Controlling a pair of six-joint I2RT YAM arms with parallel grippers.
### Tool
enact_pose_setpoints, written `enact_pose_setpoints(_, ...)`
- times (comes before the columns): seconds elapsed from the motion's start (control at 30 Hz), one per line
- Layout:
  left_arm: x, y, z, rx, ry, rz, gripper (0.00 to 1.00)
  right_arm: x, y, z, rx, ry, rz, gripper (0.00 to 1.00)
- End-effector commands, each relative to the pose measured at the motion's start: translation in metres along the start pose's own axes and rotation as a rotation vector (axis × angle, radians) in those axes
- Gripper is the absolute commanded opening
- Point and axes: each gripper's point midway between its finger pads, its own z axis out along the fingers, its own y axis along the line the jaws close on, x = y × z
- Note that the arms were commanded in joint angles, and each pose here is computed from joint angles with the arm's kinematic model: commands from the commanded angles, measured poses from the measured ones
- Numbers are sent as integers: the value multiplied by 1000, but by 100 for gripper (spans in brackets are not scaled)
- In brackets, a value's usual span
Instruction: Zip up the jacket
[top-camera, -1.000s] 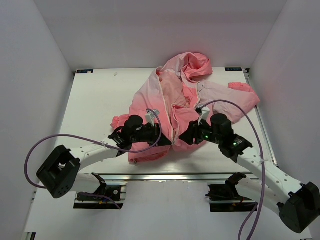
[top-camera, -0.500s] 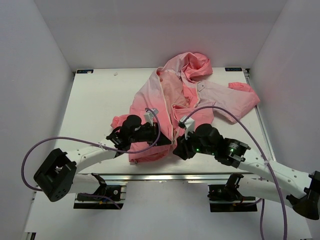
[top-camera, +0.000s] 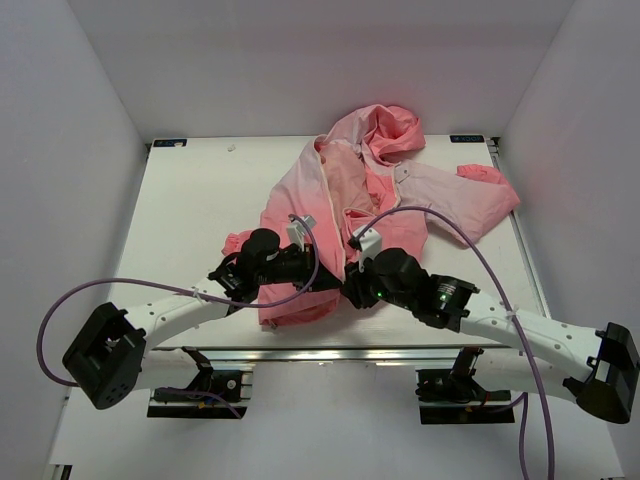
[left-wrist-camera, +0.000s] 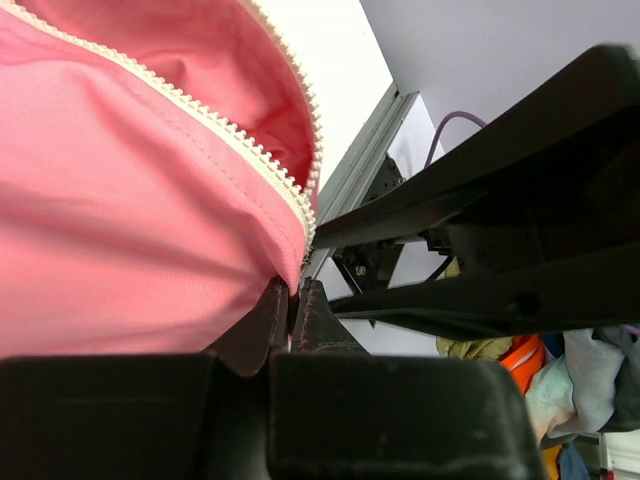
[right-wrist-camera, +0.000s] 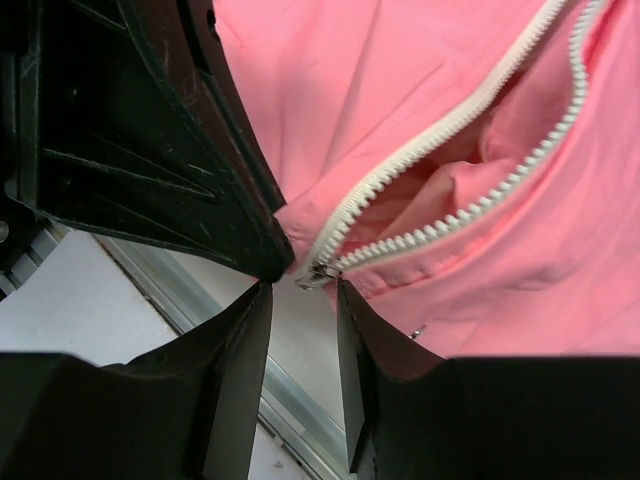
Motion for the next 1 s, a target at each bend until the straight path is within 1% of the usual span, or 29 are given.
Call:
enact_pose_setpoints(0.0, -12, -31, -5, 92, -5, 61, 0, -26, 6, 7, -6, -94, 9, 38)
enact_pose_setpoints(0.1, -11, -32, -4, 101, 4, 63, 0, -27, 9, 8, -19, -87, 0, 39)
enact_pose_setpoints(0.27, -13, -38, -4, 124, 1, 78, 0, -22, 3, 8, 20, -66, 26, 45)
enact_pose_setpoints(0.4, -14, -41, -5, 134, 4, 86, 0, -24, 2, 10, 28, -90, 54, 43)
enact_pose_setpoints(0.43, -14, -42, -5, 138, 6, 87, 0, -26, 2, 10, 26, -98, 57, 40)
enact_pose_setpoints(0.5, -15, -43, -5, 142, 6, 92, 0, -29, 4, 10, 23, -118, 62, 38)
enact_pose_setpoints(0.57, -14, -44, -5, 146, 11, 92, 0, -32, 2, 10, 33, -130, 66, 33)
enact_pose_setpoints(0.67, -14, -45, -5, 156, 15, 95, 0, -33, -2, 9, 59, -139, 77, 30)
enact_pose_setpoints(0.77, -12, -43, -4, 151, 23, 91, 0, -35, -3, 7, 65, -146, 90, 21)
enact_pose_setpoints(0.8, -12, -43, -4, 149, 25, 91, 0, -34, -7, 5, 84, -147, 92, 16)
enact_pose_setpoints(0.97, -10, -37, -3, 124, 32, 85, 0, -30, -18, -5, 132, -154, 97, 9)
